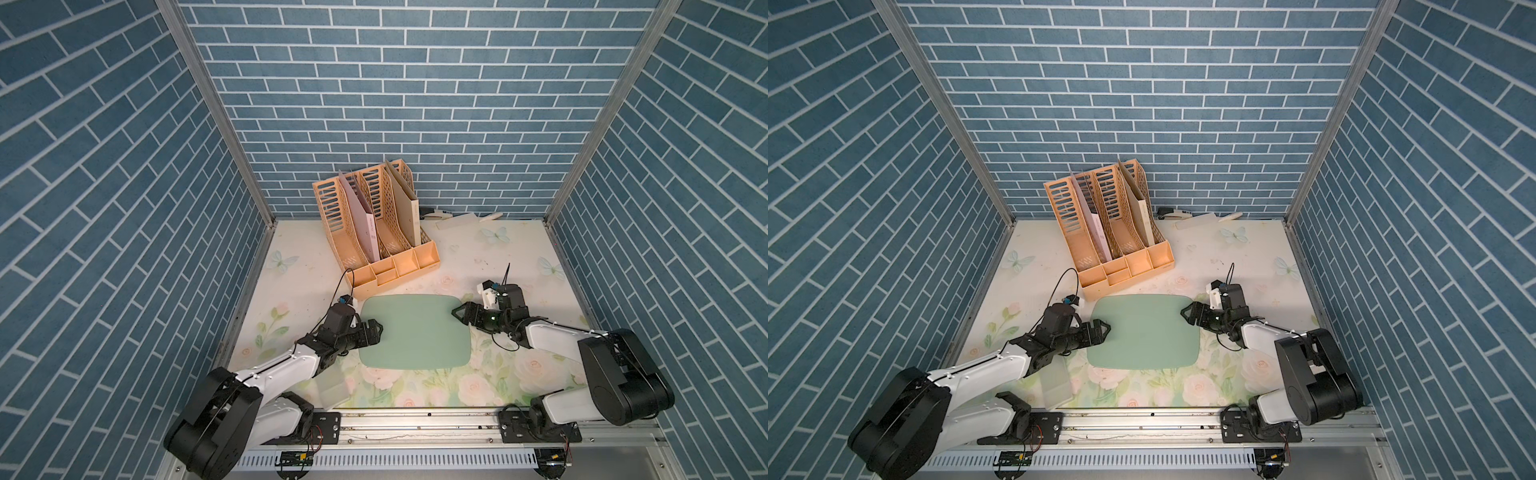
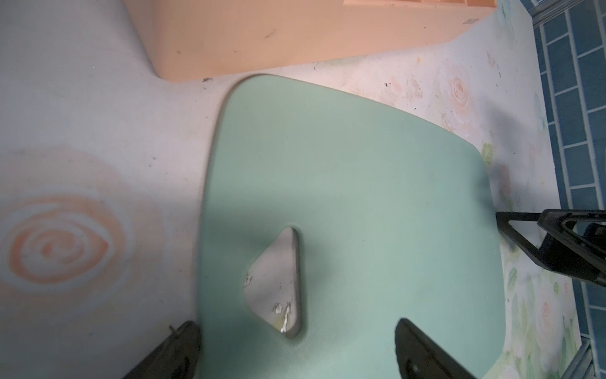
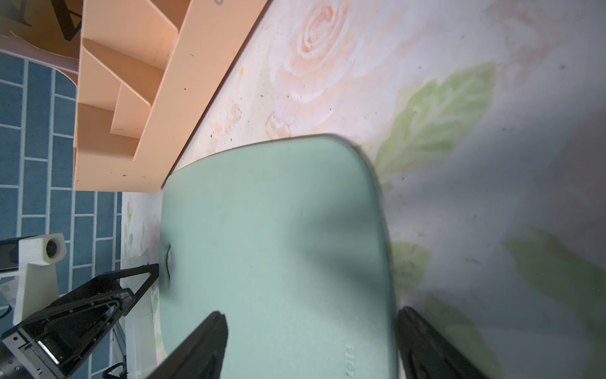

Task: Align the knife with the edge of the cutting board
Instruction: Move the work surface to the center of the board.

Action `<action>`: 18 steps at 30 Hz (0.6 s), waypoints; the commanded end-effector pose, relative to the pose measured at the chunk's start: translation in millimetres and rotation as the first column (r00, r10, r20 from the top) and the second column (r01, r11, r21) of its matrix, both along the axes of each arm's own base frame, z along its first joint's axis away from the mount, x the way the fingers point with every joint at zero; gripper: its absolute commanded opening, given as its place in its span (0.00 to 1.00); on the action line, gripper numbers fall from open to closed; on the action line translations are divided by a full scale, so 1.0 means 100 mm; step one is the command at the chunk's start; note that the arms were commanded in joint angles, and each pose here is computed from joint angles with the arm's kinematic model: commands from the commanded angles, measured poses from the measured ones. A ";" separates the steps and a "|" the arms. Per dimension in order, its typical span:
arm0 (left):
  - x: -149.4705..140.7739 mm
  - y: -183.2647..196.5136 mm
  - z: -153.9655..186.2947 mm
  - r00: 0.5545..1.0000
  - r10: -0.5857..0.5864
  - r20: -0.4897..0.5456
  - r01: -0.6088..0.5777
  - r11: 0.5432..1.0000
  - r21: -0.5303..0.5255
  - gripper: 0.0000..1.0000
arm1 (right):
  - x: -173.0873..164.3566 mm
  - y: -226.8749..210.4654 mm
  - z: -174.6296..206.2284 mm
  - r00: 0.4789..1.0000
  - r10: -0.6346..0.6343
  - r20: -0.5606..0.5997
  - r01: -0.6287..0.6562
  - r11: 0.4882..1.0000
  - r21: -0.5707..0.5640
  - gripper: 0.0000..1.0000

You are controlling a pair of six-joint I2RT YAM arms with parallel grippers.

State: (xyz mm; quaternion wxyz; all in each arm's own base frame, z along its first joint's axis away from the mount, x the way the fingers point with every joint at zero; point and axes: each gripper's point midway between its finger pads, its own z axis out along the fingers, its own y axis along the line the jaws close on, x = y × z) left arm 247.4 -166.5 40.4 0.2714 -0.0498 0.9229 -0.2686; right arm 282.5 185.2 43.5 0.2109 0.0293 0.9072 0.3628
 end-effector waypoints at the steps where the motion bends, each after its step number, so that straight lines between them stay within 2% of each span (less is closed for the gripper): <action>1: -0.13 0.02 -0.10 0.999 -0.015 -0.043 0.014 1.000 -0.007 0.95 | -0.25 -0.12 -0.37 0.990 -0.006 -0.141 -0.006 0.996 -0.087 0.85; 12: -0.13 0.02 -0.09 0.999 -0.020 -0.040 0.020 1.000 -0.008 0.95 | -0.25 -0.09 -0.39 0.988 0.007 -0.153 -0.019 0.997 -0.076 0.85; 18: -0.07 0.06 -0.06 1.000 0.000 -0.028 0.001 1.000 0.025 0.98 | -0.25 -0.10 -0.39 0.989 0.004 -0.150 -0.016 0.997 -0.080 0.85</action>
